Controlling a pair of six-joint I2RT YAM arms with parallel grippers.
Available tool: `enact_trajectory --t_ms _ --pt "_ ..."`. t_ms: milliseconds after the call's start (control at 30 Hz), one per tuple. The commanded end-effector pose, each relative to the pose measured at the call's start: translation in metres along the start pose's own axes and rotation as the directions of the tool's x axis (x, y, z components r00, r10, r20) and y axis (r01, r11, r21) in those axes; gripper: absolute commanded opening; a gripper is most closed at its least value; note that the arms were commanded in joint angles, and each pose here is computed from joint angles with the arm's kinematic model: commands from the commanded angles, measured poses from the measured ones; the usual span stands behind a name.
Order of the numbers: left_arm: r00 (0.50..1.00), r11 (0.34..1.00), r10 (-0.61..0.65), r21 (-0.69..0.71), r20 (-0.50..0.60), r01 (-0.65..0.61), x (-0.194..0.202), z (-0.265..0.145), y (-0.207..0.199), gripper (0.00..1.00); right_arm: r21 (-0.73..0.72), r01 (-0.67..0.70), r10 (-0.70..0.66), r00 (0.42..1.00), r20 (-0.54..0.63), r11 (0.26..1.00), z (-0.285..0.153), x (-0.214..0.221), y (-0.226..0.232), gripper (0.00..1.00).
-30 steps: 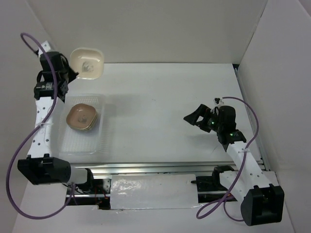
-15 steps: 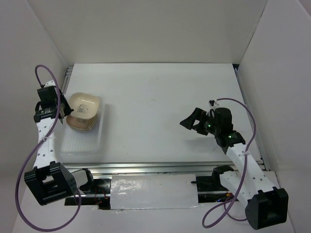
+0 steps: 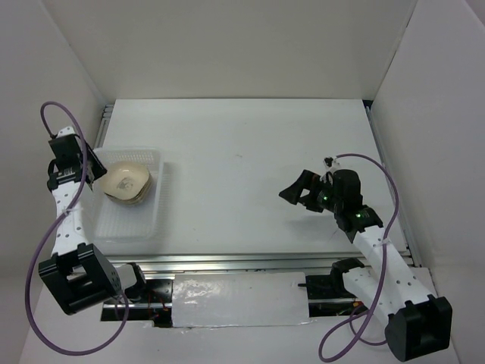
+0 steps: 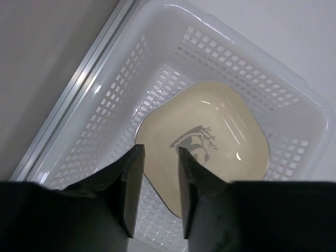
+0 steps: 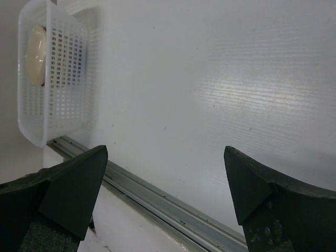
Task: Place the plates into the plastic bin on the countertop
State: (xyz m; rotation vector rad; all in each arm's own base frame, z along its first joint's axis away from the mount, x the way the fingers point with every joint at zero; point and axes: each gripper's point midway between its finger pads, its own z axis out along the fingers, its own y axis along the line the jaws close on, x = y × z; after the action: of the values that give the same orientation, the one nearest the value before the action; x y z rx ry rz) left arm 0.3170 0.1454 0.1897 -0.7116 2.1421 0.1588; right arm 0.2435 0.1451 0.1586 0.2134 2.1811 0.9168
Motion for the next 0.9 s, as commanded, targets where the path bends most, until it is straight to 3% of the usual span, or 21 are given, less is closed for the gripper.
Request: enact_trajectory --t_ms 0,33,67,167,267,367,400,600,700,733,867 --pt "0.993 0.999 -0.03 -0.012 0.116 0.032 -0.034 -0.016 0.0 0.46 -0.037 0.039 -0.038 0.998 0.048 0.999 -0.003 -0.019 0.019 1.0" --pt "0.992 0.999 -0.041 -0.024 0.121 0.044 -0.035 -0.018 0.002 0.56 -0.037 0.039 -0.037 0.998 0.048 0.999 -0.003 -0.02 0.02 1.0" --pt "0.992 0.998 -0.049 -0.034 0.121 0.053 -0.034 -0.024 0.004 0.99 -0.033 0.038 -0.036 0.998 0.045 0.999 -0.003 -0.019 0.02 1.0" --pt "0.983 0.999 -0.054 0.016 0.174 0.052 -0.05 -0.056 -0.007 0.99 -0.015 0.049 -0.048 0.997 0.057 0.999 -0.006 -0.025 0.022 1.0" --pt "0.956 0.988 -0.067 0.153 0.286 0.024 -0.073 -0.113 -0.036 0.99 0.043 0.075 -0.08 0.991 0.108 0.996 -0.021 -0.044 0.027 1.0" --pt "0.943 0.943 -0.061 0.329 0.327 -0.053 -0.074 -0.165 -0.071 0.99 0.153 0.095 -0.117 0.983 0.141 0.984 -0.046 -0.051 0.027 1.0" --pt "0.954 0.92 -0.044 0.384 0.296 -0.077 -0.062 -0.175 -0.082 0.99 0.178 0.111 -0.149 0.966 0.212 0.978 -0.063 -0.068 0.038 1.0" --pt "0.91 0.874 -0.047 0.458 0.412 -0.163 -0.023 -0.258 -0.076 0.99 0.239 0.134 -0.211 0.919 0.332 0.962 -0.158 -0.078 0.061 1.0" --pt "0.895 0.874 -0.126 0.475 0.429 -0.104 0.005 -0.274 -0.063 0.99 0.212 0.148 -0.226 0.881 0.416 0.966 -0.205 -0.074 0.065 1.0" --pt "0.909 0.88 -0.155 0.473 0.387 -0.051 0.015 -0.268 -0.06 0.99 0.187 0.152 -0.223 0.86 0.459 0.97 -0.224 -0.072 0.068 1.0" --pt "0.929 0.9 -0.182 0.435 0.321 0.026 0.045 -0.251 -0.047 0.99 0.136 0.234 -0.271 0.848 0.456 0.963 -0.255 -0.053 0.077 1.0"
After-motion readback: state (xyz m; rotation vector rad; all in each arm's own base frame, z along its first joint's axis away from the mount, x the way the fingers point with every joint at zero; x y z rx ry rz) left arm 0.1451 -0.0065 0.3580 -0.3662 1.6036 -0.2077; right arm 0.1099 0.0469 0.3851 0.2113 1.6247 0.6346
